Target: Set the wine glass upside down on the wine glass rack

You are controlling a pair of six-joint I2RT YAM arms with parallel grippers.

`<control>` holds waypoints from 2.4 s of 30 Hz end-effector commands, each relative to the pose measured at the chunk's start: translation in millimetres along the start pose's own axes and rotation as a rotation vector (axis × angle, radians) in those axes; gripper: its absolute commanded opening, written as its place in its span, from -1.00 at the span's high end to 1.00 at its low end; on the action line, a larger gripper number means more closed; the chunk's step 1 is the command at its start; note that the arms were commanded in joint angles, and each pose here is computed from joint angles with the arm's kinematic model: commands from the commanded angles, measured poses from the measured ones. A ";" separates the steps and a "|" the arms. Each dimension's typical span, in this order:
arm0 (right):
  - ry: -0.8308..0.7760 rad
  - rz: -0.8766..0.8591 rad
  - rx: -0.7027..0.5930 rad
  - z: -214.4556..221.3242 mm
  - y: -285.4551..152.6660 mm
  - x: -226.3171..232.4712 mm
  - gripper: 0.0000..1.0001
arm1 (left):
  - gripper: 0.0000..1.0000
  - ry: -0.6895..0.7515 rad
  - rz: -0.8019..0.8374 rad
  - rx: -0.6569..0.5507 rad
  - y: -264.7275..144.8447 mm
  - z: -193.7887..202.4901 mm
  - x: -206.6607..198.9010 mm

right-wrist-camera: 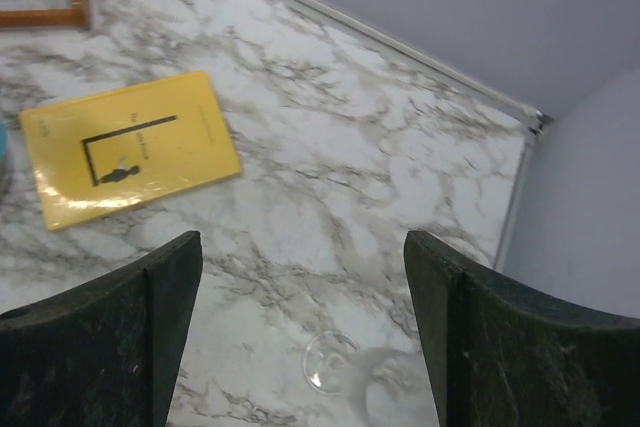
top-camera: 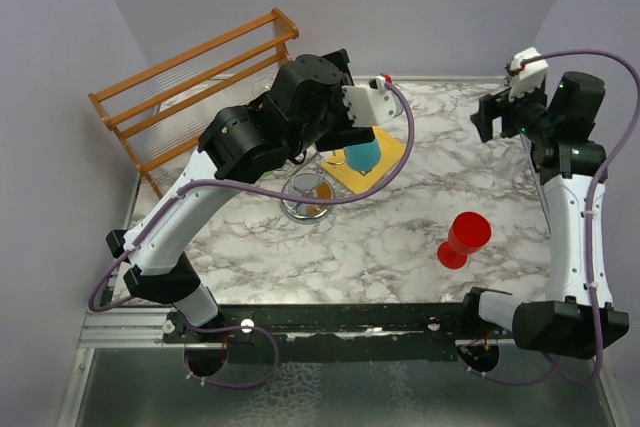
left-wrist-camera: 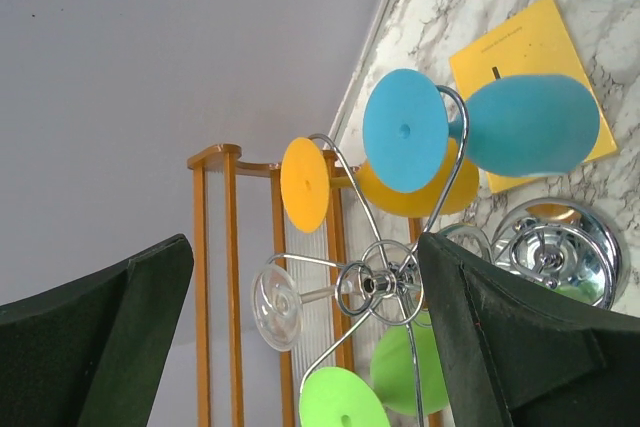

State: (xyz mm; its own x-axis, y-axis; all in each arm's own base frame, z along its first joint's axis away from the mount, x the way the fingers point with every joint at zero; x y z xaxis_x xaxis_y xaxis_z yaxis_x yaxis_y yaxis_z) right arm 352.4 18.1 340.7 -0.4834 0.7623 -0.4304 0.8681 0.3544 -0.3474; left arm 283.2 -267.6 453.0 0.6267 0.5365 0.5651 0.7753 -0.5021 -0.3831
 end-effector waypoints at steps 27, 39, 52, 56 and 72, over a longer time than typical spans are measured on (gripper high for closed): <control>0.166 0.313 0.431 105.6 -84.9 -38.5 -0.48 | -0.96 -0.156 -0.135 -0.064 -21.6 -1.7 29.5; 0.187 0.366 0.583 142.0 -68.8 -65.2 -0.28 | -0.95 -0.140 -0.134 -0.043 -15.6 -0.1 28.6; 0.230 0.278 0.591 158.1 -40.3 -64.7 0.13 | -0.96 -0.133 -0.143 -0.024 -10.2 2.5 30.3; 0.236 0.257 0.591 160.3 -34.4 -64.8 0.26 | -0.96 -0.132 -0.145 -0.019 -9.0 3.4 31.0; 0.250 0.200 0.581 165.1 -20.0 -63.6 0.75 | -0.96 -0.131 -0.143 -0.013 -5.6 3.8 31.0</control>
State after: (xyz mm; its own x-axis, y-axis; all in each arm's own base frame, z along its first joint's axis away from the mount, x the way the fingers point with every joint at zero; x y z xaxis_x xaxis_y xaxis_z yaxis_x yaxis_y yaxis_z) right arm 335.2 -125.6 219.3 -0.2189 0.9147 -0.3397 0.6581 -0.1186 -0.7435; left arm 295.9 -249.8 457.8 0.5473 0.6581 0.5171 0.8369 -0.4359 -0.3310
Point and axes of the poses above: each gripper's point midway between its finger pads, its own y axis out along the fingers, its own x axis along the line the jaws close on, z = x × y, the point moved 1 cm from there along -y, back along the fingers, and after that the axes turned 14 degrees about -y, right-handed, at the moved point
